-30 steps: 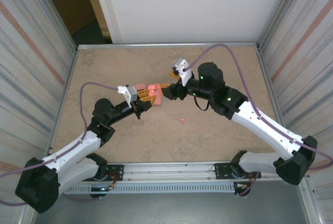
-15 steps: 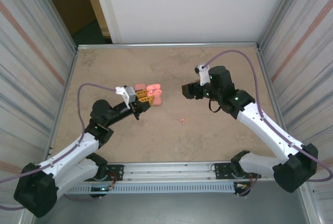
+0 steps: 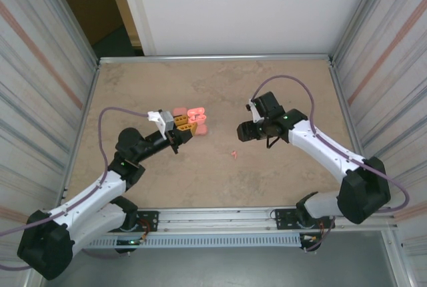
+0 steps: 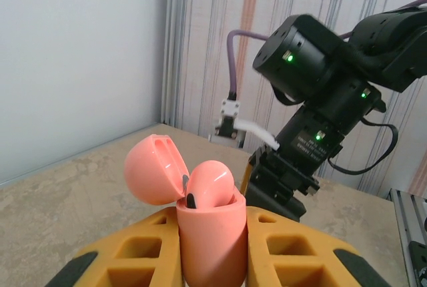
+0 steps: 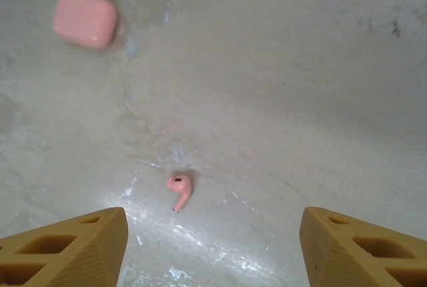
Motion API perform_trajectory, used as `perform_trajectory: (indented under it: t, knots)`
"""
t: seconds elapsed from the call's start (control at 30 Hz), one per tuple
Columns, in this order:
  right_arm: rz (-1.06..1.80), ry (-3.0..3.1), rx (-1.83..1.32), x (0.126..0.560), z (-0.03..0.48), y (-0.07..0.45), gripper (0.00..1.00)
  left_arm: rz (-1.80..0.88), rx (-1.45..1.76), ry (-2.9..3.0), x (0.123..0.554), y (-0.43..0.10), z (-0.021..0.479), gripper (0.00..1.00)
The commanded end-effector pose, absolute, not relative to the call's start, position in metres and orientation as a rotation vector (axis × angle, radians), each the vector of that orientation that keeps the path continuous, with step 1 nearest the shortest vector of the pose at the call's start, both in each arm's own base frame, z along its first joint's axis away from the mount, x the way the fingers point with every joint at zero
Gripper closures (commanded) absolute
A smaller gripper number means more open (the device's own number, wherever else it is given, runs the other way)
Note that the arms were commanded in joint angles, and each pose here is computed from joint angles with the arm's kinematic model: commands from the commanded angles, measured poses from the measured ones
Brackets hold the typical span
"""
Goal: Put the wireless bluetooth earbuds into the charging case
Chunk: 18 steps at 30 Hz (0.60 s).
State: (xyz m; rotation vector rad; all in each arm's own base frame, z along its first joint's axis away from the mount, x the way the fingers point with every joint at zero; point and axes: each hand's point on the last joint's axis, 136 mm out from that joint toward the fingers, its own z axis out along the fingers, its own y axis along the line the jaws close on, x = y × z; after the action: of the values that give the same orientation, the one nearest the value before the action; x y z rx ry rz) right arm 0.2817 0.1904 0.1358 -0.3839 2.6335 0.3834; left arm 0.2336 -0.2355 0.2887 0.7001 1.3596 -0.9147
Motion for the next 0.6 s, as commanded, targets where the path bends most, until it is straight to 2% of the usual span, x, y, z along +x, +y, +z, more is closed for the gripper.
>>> perform_trajectory:
  t: [0.0, 0.4, 0.57]
  knots:
    - [0.38, 2.711, -0.39, 0.272, 0.121, 0.197, 0.33, -0.891, 0.707, 1.318, 0.229, -0.233, 0.297, 1.0]
    - [0.534, 2.883, -0.462, 0.26, 0.074, 0.227, 0.45, -0.888, 0.705, 1.317, 0.227, -0.231, 0.298, 1.0]
    - [0.625, 2.891, -0.455, 0.261, 0.069, 0.235, 0.46, -0.883, 0.705, 1.317, 0.227, -0.231, 0.298, 1.0]
